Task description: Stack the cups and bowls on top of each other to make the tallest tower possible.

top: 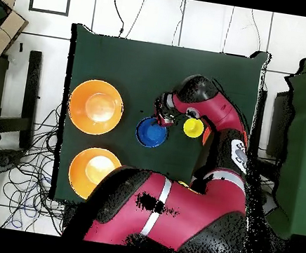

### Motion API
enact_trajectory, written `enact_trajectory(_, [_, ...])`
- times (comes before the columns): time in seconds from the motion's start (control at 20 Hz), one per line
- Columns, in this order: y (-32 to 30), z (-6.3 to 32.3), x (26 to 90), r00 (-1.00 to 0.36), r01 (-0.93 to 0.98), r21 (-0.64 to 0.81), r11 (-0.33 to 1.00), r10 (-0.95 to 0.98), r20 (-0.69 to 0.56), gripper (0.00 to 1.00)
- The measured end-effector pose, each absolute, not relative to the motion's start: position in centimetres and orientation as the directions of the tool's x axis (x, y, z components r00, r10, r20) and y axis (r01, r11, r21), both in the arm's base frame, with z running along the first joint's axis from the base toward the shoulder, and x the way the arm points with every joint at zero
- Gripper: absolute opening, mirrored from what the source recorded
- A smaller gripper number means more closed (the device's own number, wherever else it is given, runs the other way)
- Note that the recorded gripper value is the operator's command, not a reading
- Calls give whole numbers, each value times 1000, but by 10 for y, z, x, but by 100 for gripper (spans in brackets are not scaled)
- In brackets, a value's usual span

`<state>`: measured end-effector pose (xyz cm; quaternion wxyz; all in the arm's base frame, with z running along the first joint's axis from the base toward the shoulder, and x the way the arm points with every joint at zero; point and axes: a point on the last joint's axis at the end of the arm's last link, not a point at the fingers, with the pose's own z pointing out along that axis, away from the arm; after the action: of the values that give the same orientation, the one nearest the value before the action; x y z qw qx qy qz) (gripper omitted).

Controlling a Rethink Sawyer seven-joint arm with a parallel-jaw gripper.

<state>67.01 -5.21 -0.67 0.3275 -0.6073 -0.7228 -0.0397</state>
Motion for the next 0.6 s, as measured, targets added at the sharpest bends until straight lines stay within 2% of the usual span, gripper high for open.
enact_trajectory(0.6, [-70, 12, 669, -78, 900, -346, 264, 880, 468, 0])
